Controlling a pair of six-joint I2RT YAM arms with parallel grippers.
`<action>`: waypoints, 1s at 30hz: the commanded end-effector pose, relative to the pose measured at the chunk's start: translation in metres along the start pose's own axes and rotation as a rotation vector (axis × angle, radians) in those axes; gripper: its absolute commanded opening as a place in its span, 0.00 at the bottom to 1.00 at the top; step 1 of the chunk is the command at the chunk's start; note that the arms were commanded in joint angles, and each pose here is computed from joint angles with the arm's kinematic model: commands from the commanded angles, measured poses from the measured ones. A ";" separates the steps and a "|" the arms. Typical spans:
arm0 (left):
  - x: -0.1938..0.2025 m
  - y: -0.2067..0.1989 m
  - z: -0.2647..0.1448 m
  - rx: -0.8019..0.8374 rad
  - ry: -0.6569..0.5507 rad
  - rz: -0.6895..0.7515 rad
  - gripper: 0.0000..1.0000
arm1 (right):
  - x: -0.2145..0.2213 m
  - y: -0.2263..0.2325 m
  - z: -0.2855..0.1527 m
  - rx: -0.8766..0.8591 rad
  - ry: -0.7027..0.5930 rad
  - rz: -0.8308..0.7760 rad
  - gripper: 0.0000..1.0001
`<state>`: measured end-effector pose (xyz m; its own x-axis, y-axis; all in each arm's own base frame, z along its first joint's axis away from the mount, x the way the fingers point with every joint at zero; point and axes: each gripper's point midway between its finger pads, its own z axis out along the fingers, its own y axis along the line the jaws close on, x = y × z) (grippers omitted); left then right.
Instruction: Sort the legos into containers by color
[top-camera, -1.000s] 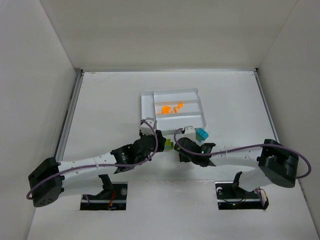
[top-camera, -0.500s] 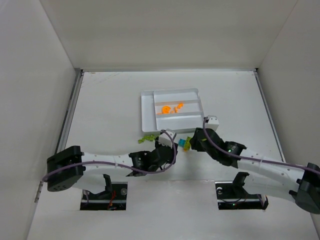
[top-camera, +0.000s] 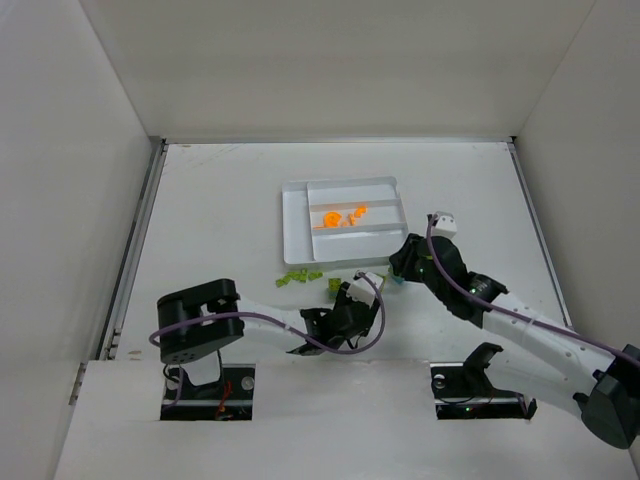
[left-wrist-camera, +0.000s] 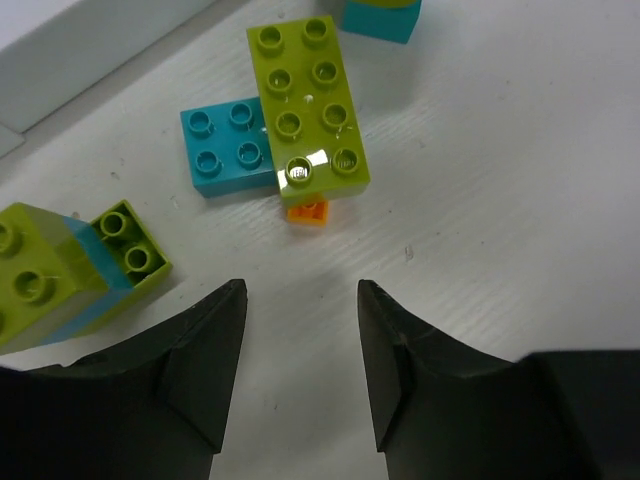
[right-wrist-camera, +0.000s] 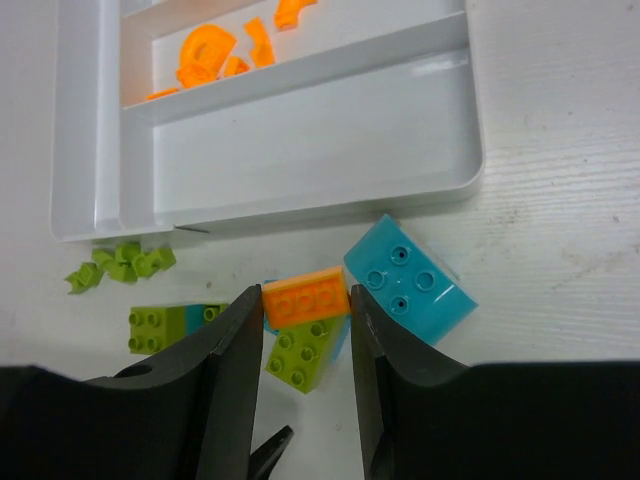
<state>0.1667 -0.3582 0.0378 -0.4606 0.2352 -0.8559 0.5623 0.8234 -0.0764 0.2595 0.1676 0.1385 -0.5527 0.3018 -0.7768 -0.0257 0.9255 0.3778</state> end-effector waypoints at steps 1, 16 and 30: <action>-0.026 -0.018 0.012 0.041 -0.076 -0.019 0.45 | -0.029 0.026 -0.002 -0.089 -0.070 0.011 0.30; -0.010 -0.014 0.045 0.020 -0.032 0.034 0.29 | -0.029 0.030 0.004 -0.098 -0.066 0.010 0.30; -0.012 -0.013 -0.010 0.105 -0.069 -0.055 0.11 | -0.047 0.043 0.056 -0.055 -0.065 -0.060 0.30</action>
<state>0.1674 -0.3673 0.0240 -0.4336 0.2484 -0.8662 0.6095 0.7888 -0.0789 0.2954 0.1959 0.1289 -0.5837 0.2367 -0.7767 -0.0674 0.9391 0.3369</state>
